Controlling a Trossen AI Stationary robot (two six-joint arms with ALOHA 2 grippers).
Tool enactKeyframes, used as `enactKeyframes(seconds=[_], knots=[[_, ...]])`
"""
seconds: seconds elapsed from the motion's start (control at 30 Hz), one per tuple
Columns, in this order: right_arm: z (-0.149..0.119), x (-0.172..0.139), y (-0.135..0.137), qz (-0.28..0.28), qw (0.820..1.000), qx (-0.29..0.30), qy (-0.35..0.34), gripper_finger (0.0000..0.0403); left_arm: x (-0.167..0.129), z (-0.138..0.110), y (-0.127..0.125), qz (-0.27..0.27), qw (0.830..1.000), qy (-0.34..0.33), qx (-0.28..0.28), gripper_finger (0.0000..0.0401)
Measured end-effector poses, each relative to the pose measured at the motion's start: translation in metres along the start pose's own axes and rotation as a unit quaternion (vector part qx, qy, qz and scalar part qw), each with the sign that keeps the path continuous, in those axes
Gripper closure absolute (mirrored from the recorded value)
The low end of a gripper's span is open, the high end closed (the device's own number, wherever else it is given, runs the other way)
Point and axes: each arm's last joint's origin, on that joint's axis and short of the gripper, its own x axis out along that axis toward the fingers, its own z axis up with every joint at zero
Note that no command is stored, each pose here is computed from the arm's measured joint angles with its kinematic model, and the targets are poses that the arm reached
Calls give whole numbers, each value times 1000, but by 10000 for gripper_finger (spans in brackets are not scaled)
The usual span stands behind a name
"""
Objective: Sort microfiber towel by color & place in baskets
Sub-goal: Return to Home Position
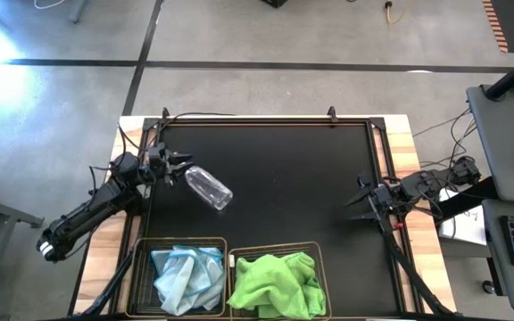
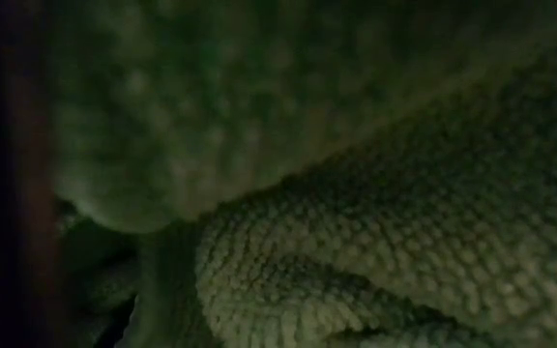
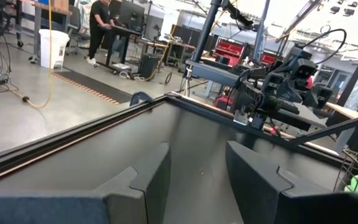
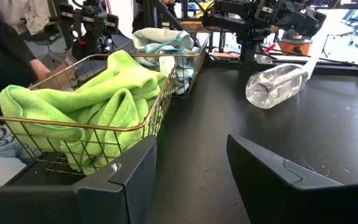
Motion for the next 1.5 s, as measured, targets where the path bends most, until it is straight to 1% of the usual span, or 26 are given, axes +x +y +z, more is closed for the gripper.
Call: enactKeyframes(seconds=[0.6,1.5], knots=[[0,0,0,0,1000,0,0,211,2,-1,1,4,1000,17,-7,262],[0,0,0,0,1000,0,0,211,3,0,1,4,1000,16,-7,262]])
